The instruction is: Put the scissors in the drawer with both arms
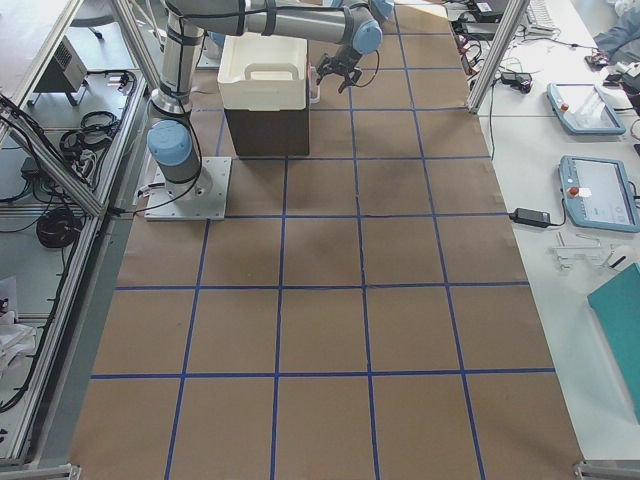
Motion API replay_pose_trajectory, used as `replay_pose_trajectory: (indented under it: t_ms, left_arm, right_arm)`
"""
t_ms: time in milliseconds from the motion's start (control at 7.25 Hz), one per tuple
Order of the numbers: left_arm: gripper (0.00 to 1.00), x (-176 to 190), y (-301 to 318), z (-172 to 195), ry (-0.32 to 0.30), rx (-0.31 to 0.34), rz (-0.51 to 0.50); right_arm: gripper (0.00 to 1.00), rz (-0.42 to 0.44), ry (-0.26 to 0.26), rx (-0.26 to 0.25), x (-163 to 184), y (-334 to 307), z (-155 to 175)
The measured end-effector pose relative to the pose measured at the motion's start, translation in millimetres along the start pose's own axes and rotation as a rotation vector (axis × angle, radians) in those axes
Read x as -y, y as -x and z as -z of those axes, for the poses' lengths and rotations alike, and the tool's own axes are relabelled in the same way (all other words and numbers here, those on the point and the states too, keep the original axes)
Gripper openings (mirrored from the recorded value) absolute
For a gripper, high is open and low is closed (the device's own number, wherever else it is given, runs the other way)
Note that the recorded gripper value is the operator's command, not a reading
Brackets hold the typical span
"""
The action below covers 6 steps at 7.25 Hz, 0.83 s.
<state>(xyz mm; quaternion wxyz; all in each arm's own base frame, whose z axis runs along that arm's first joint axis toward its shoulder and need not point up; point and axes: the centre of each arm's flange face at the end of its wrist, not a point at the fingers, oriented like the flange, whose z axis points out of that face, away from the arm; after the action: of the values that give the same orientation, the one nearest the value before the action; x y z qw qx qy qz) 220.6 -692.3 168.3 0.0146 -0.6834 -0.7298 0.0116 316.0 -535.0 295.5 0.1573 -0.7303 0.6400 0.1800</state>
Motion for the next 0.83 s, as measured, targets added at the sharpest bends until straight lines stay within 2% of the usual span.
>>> replay_pose_trajectory:
  t_ms: [138, 276, 414, 552, 690, 828]
  left_arm:
    - [0.72, -0.1, 0.0, -0.3, 0.0, 0.0, -0.01]
    - [0.61, -0.3, 0.3, -0.4, 0.002, 0.002, -0.021]
    - [0.43, -0.6, 1.1, 0.1, 0.007, 0.009, -0.036]
    - [0.09, -0.6, 1.6, 0.7, 0.012, 0.014, -0.052]
    - [0.0, -0.5, 1.8, 0.7, 0.016, 0.016, -0.062]
    - [0.0, -0.8, 2.0, 1.2, 0.02, 0.018, -0.067]
  right_arm:
    - [0.85, 0.003, 0.003, 0.006, 1.0, 0.9, -3.2]
    - [0.77, 0.007, 0.006, 0.011, 2.5, 2.0, -7.9]
    - [0.64, 0.01, 0.008, 0.015, 3.6, 2.6, -11.3]
    - [0.5, 0.015, 0.009, 0.011, 4.4, 2.5, -12.2]
    - [0.45, 0.022, 0.012, 0.004, 5.0, 2.2, -12.0]
    - [0.44, 0.033, 0.021, -0.006, 5.5, 1.8, -11.5]
